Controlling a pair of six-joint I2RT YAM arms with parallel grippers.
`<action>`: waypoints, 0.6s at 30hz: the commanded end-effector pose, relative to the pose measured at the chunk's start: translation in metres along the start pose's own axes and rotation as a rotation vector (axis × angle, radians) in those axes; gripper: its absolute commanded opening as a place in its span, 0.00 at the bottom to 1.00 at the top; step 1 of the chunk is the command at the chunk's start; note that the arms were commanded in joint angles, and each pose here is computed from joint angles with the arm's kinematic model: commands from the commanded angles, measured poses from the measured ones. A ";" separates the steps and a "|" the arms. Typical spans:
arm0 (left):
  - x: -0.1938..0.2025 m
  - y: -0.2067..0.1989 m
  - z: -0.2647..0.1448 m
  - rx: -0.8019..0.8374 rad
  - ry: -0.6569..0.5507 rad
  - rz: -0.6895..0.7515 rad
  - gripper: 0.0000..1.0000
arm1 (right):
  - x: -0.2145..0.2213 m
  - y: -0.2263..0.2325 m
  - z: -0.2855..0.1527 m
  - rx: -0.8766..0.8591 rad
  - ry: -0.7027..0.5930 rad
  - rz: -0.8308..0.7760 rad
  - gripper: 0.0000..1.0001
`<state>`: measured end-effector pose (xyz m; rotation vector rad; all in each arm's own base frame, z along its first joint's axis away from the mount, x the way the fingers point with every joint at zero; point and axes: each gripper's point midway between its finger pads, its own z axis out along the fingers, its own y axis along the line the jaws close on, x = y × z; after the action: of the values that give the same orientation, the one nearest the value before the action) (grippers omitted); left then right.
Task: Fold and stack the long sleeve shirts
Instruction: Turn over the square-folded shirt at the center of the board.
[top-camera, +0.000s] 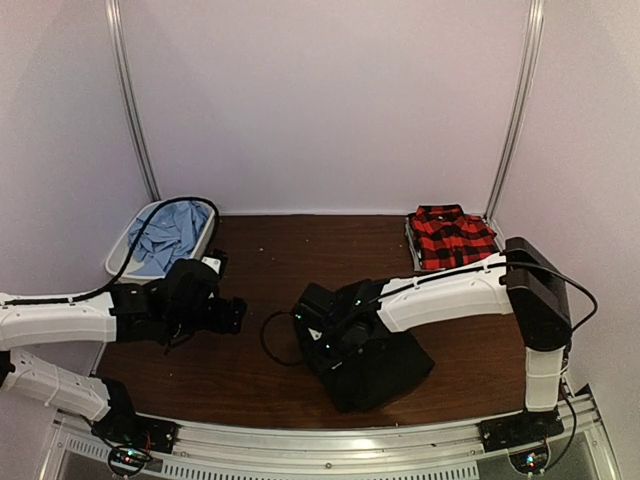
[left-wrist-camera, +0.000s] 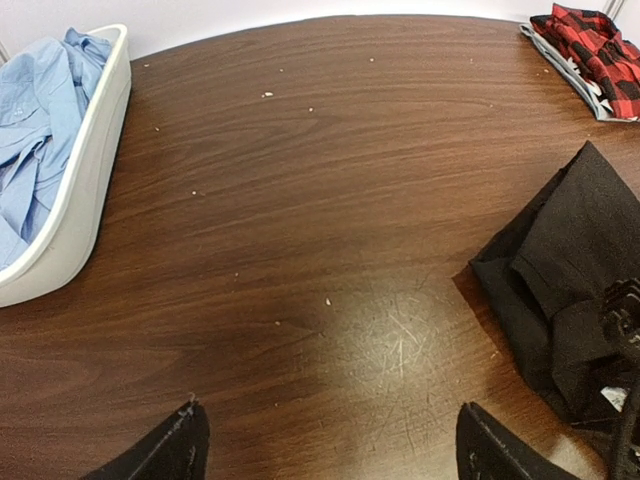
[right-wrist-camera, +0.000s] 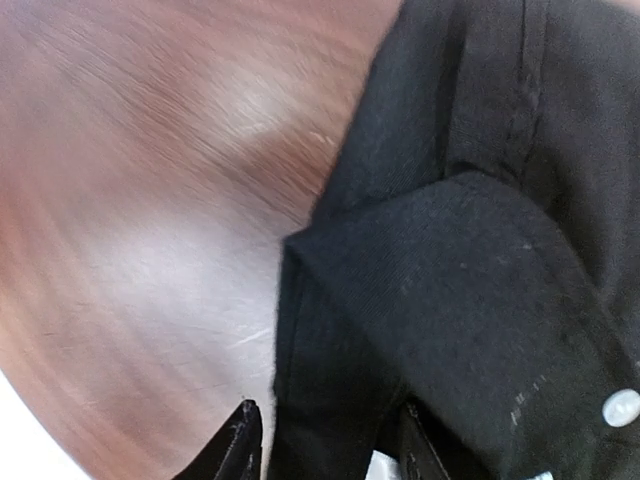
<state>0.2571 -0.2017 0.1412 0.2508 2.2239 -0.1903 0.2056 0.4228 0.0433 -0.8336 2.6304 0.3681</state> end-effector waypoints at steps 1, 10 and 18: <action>-0.001 0.001 0.004 0.000 -0.016 -0.020 0.87 | 0.017 -0.002 0.018 -0.006 0.045 -0.015 0.48; 0.004 -0.004 0.008 0.026 -0.008 -0.018 0.87 | -0.007 0.009 -0.036 -0.095 -0.077 -0.032 0.79; 0.014 -0.037 0.012 0.206 0.025 -0.062 0.97 | -0.026 -0.028 -0.106 -0.121 -0.238 0.066 0.91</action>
<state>0.2509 -0.2147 0.1237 0.2881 2.2505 -0.2811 0.1967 0.4030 0.1239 -0.8156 2.4734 0.5929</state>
